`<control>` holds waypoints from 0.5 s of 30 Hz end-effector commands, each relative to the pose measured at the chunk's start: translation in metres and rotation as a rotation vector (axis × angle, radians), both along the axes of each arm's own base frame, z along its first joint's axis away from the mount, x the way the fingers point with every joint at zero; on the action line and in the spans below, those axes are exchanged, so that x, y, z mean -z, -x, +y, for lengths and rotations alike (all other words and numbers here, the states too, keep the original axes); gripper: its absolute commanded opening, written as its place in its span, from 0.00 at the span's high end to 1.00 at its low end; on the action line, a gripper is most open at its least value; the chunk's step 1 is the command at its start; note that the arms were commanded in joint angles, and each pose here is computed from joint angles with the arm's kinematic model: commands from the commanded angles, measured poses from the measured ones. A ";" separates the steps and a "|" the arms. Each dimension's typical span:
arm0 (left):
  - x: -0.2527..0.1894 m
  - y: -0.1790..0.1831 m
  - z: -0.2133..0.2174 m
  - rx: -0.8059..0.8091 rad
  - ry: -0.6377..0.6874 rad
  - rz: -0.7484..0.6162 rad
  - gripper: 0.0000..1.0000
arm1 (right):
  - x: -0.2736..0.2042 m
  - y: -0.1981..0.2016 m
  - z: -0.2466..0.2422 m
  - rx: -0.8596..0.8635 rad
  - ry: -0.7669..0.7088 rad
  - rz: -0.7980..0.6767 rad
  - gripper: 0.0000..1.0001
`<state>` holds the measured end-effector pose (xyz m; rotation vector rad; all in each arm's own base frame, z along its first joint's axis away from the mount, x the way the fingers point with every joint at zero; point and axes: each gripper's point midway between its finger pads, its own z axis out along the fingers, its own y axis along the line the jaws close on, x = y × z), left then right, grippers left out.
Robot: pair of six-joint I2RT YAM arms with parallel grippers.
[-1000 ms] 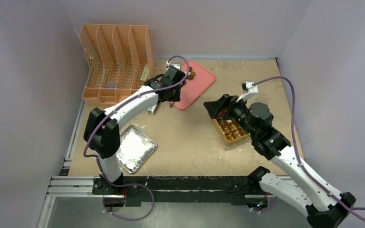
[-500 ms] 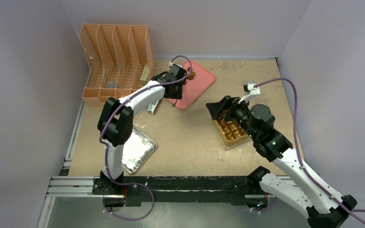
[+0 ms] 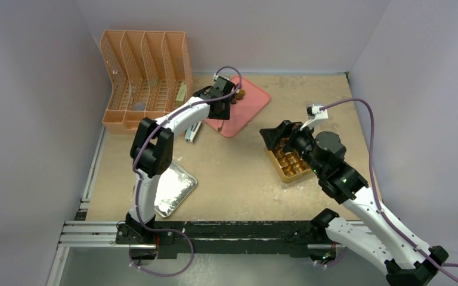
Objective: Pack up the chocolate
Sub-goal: Pick up the fake chocolate from the plate.
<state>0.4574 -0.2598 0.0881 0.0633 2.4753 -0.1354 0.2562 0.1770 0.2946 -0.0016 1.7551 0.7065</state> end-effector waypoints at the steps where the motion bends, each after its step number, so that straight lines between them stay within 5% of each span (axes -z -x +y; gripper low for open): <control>1: -0.022 -0.024 -0.004 -0.003 0.028 -0.072 0.65 | -0.012 -0.004 -0.004 0.023 -0.008 -0.051 0.02; 15: -0.014 -0.041 0.003 -0.037 0.002 -0.067 0.64 | -0.015 -0.005 -0.004 0.024 -0.006 -0.058 0.03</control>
